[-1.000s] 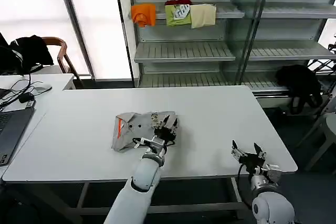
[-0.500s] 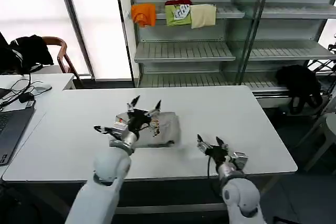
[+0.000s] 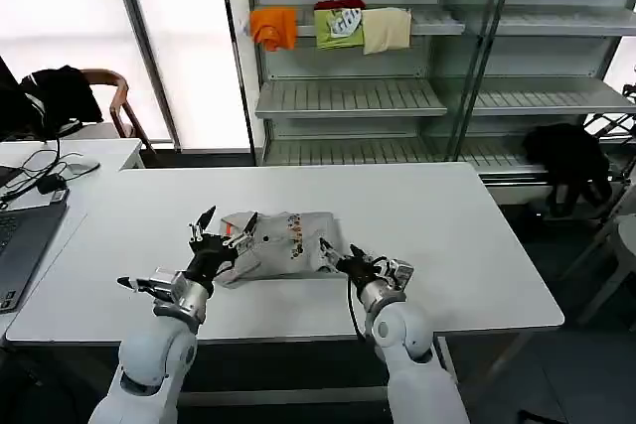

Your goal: Fold and organize the clothes.

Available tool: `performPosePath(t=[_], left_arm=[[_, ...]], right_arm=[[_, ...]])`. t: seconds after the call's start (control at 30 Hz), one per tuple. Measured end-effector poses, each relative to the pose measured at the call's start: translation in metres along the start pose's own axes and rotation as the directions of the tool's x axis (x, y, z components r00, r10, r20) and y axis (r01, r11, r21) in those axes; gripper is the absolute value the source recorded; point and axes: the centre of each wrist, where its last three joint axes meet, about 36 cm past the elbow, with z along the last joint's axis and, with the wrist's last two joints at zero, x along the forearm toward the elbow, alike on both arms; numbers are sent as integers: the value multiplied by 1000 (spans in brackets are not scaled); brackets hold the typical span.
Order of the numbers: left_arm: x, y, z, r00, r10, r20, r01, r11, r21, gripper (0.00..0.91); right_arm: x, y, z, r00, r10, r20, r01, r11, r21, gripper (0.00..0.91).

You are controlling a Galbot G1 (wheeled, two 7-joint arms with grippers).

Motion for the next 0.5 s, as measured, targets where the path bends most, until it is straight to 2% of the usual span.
performPosePath(t=[0.03, 0.5], left_arm=[[2, 1, 2, 1000, -1, -2, 1, 1000, 4, 907], [20, 23, 19, 998, -41, -51, 42, 999, 24, 907]], right_arm=[[-3, 0, 1, 1000, -1, -4, 1, 1000, -4, 0], [-16, 5, 2, 1000, -22, -14, 21, 999, -41, 0]])
